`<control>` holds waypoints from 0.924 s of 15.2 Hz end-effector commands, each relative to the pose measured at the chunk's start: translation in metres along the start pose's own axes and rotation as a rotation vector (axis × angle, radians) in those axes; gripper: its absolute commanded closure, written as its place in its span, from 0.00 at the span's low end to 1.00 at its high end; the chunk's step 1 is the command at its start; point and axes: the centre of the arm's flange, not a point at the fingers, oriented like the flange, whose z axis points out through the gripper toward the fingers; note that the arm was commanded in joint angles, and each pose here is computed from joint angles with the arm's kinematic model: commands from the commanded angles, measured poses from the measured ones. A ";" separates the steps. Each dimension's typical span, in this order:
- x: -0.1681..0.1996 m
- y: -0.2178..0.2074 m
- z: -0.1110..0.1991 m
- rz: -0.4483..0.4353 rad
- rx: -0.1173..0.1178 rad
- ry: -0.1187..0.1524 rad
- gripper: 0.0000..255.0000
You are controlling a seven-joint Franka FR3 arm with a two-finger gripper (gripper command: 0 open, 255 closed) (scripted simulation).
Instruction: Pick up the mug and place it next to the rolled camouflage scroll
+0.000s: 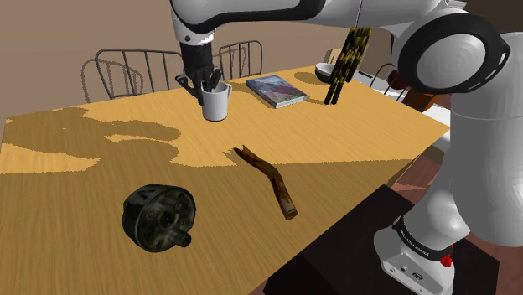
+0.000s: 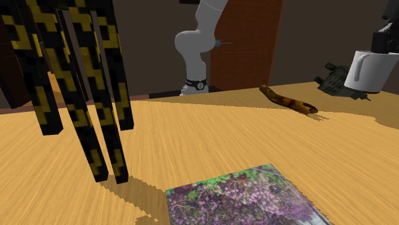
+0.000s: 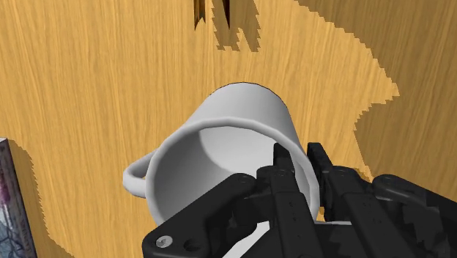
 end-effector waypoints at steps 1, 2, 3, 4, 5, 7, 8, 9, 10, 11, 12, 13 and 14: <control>0.000 0.000 0.011 0.000 0.000 0.001 1.00; 0.000 -0.001 0.016 0.000 0.000 0.001 1.00; 0.000 -0.001 0.021 0.000 0.000 0.001 1.00; 0.001 -0.001 0.026 0.000 0.000 0.001 1.00; 0.001 -0.002 0.032 0.000 0.000 0.001 1.00; 0.001 -0.002 0.042 0.000 0.000 0.001 1.00; 0.001 -0.003 0.047 0.000 0.000 0.001 1.00; 0.001 -0.003 0.053 0.000 0.000 0.001 1.00; 0.001 -0.004 0.058 0.000 0.000 0.001 1.00; 0.001 -0.004 0.063 0.000 0.000 0.001 1.00; 0.001 -0.004 0.068 0.000 0.000 0.001 1.00; 0.001 -0.005 0.074 0.000 0.000 0.001 1.00; 0.001 -0.005 0.079 0.000 0.000 0.001 1.00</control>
